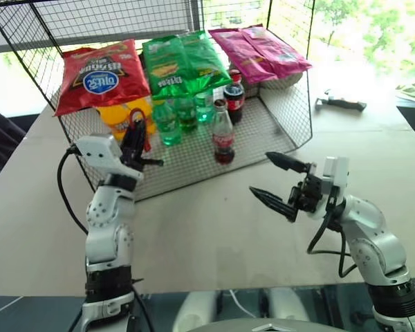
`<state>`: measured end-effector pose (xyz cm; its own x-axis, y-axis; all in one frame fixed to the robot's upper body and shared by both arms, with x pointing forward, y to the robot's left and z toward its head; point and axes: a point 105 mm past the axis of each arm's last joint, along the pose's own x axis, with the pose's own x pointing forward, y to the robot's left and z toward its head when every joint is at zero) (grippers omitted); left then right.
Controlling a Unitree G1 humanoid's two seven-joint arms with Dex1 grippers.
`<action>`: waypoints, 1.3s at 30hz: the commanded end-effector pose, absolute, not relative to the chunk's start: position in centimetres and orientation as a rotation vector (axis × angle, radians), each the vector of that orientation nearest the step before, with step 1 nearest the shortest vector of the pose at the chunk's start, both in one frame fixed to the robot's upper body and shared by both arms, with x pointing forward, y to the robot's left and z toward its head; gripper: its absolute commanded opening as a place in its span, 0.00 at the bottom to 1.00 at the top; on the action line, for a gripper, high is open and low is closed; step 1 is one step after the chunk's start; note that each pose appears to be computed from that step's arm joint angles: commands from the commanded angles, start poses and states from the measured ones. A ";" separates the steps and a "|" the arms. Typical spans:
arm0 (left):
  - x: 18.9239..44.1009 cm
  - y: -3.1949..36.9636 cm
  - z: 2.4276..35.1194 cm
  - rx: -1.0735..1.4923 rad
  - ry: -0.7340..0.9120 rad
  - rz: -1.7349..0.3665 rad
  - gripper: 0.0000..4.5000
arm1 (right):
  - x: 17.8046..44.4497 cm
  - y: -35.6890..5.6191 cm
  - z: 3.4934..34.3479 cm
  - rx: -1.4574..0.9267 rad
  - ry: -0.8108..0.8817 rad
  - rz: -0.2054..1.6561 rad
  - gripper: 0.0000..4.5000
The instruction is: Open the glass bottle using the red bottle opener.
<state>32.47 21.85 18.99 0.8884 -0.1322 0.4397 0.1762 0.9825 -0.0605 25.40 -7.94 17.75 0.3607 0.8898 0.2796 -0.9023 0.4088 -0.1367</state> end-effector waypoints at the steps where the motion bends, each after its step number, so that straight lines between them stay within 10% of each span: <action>1: 31.4 21.8 20.3 -0.151 -0.496 -0.193 0.01 | 25.1 -7.9 18.5 0.034 -0.378 1.156 1.00; 19: 30.3 14.0 19.6 -0.513 -0.344 -0.701 0.01 | 25.6 -7.2 17.9 0.100 -0.294 1.175 1.00; 39: 28.5 5.6 19.4 -0.883 -0.183 -1.265 0.01 | 24.7 -2.8 18.2 0.398 0.263 1.441 1.00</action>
